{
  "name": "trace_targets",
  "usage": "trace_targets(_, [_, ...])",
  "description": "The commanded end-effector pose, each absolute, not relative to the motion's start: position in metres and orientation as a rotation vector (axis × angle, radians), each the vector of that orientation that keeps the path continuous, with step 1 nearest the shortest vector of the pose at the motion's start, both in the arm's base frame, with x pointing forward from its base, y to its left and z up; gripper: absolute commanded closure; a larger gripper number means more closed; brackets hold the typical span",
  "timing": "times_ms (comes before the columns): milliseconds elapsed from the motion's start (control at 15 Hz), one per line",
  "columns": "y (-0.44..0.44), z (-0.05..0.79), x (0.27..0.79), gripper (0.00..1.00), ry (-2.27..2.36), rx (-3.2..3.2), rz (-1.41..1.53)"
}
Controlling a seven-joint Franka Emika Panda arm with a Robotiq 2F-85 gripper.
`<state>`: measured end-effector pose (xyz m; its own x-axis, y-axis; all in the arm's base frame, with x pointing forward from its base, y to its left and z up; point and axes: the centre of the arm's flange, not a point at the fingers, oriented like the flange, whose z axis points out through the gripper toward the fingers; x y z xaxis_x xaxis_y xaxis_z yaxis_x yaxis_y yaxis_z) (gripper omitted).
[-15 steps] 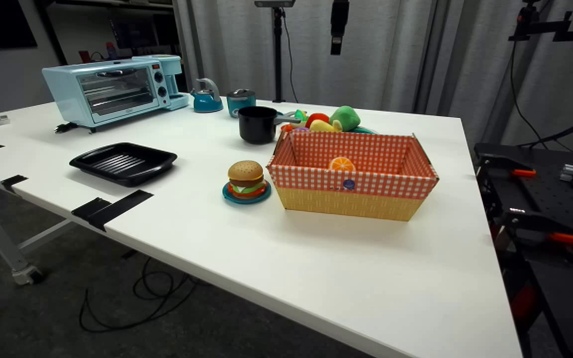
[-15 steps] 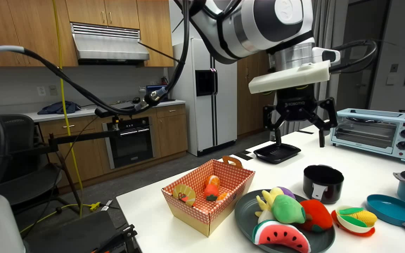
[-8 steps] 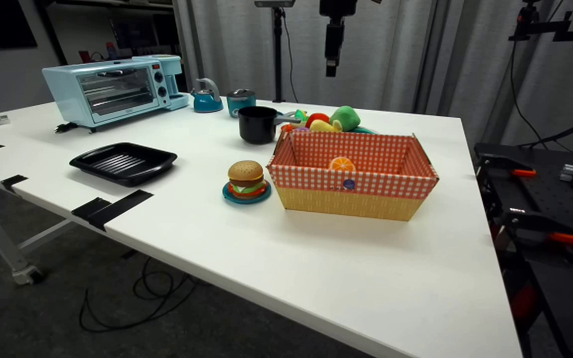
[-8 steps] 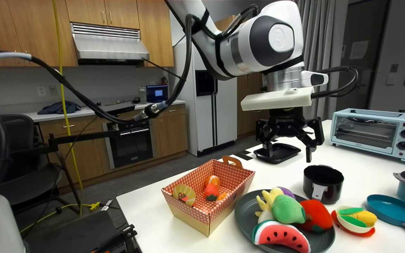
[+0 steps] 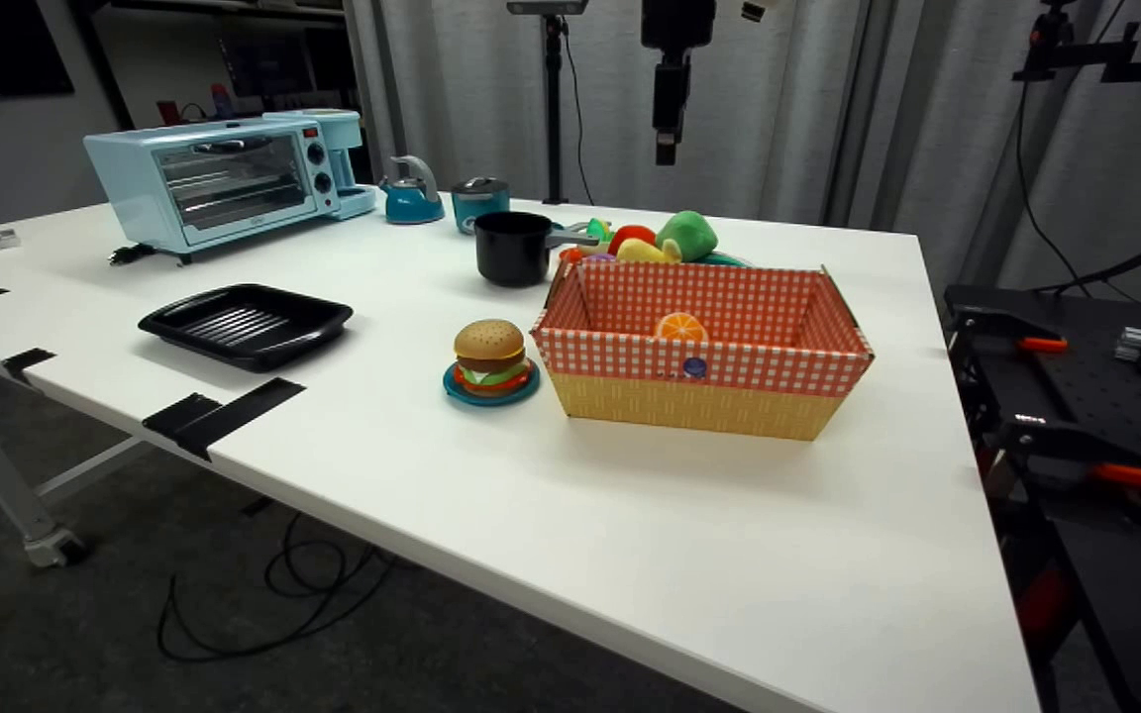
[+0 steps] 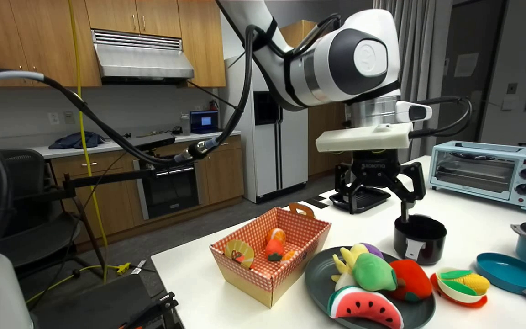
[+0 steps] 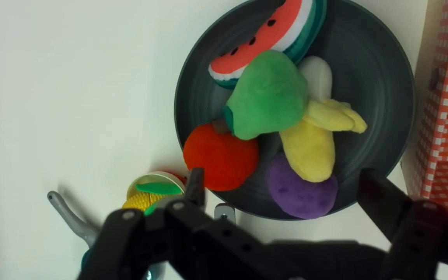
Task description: Put the green plush toy inside the box
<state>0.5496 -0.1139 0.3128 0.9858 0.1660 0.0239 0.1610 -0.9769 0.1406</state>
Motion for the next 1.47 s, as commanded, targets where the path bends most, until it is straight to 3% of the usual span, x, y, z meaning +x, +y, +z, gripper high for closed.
trace_targets(0, [-0.122,0.296,0.551,0.00,0.199,3.002,0.045])
trace_targets(1400, [-0.132,0.230,0.556,0.00,0.192,3.039,-0.124])
